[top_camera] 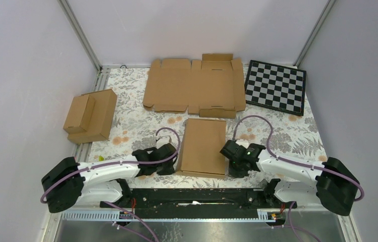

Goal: Fold the paper box

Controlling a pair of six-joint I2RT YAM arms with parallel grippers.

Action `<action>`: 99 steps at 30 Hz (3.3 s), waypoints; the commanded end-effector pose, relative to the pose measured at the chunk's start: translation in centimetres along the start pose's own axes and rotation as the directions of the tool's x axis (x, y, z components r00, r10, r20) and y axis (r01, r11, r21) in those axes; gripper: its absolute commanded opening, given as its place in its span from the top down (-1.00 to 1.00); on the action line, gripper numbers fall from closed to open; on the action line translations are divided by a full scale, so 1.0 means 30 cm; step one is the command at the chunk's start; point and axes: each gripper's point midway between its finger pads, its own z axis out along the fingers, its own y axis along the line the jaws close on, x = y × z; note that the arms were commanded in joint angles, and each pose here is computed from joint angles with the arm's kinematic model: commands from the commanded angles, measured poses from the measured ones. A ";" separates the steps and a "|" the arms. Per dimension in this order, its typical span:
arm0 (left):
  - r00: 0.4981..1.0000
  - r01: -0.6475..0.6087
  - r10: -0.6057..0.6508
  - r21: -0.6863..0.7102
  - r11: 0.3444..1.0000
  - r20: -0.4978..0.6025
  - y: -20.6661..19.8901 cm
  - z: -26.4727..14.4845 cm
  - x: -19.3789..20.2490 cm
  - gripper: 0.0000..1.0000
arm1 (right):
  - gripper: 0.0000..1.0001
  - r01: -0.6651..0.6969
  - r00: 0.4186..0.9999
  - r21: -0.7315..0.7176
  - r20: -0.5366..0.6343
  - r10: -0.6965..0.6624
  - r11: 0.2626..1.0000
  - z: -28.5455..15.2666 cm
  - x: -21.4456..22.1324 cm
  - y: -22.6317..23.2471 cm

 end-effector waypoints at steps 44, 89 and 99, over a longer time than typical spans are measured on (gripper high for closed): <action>0.998 0.038 -0.050 0.223 0.974 0.045 -0.198 -0.013 -0.013 1.00 | 1.00 0.037 0.996 -0.200 0.092 -0.019 0.979 -0.067 -0.041 0.204; 0.776 0.065 -0.033 -0.028 0.998 0.630 0.074 -0.225 -0.586 -0.98 | -0.99 -0.145 0.635 -0.089 0.755 0.161 0.985 -0.369 -0.706 -0.005; 0.640 0.124 0.069 -0.192 0.974 0.765 0.316 -0.184 -0.790 -0.93 | -0.99 -0.360 0.402 0.026 0.906 0.130 0.933 -0.262 -0.872 -0.406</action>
